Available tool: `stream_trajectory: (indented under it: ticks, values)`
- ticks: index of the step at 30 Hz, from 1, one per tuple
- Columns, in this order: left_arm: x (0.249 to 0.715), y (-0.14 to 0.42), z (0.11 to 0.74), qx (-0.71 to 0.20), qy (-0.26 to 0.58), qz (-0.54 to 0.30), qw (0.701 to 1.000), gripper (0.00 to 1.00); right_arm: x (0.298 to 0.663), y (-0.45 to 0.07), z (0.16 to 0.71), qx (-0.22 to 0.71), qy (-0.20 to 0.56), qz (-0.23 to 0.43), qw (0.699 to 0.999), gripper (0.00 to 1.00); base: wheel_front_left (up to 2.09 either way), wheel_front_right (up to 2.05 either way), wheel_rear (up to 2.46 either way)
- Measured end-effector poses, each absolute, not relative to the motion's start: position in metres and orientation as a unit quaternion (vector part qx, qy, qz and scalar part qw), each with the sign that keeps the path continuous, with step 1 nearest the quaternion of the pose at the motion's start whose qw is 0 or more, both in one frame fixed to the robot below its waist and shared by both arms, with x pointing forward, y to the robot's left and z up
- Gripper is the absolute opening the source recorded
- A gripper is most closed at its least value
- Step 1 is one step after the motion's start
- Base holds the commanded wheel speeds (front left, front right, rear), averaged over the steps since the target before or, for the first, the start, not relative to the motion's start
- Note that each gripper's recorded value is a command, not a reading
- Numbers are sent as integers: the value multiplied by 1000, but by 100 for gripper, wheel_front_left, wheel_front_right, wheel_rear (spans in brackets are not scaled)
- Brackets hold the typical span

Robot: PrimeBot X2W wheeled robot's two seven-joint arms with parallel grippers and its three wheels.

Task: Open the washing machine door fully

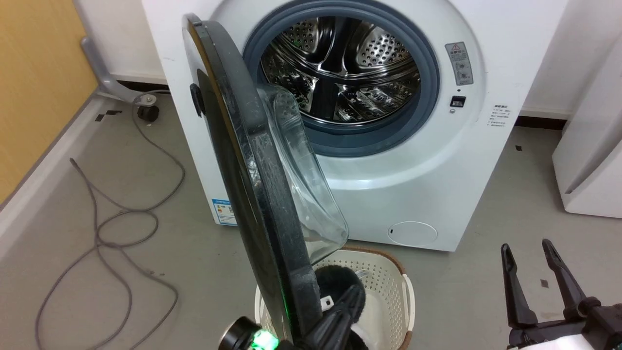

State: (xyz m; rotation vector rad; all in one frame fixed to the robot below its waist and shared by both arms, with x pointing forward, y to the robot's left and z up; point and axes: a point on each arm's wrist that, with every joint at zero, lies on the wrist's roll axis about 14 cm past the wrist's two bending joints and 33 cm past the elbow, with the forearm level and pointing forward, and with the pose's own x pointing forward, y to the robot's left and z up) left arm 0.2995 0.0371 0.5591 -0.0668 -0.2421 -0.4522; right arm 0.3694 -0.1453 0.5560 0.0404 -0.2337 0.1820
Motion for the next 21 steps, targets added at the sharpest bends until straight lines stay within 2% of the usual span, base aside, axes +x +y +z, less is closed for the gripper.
stream_trajectory:
  ticks: [10, 21]
  values:
    - [304, 66, 540, -37, -90, -172, 980, 0, 378, -129, 551, 23, -108, 114, 987, 100, 0, 0, 0]
    - [294, 94, 540, -34, -92, -119, 988, 0, 392, -89, 548, 35, -101, 170, 980, 100, 0, 0, 0]
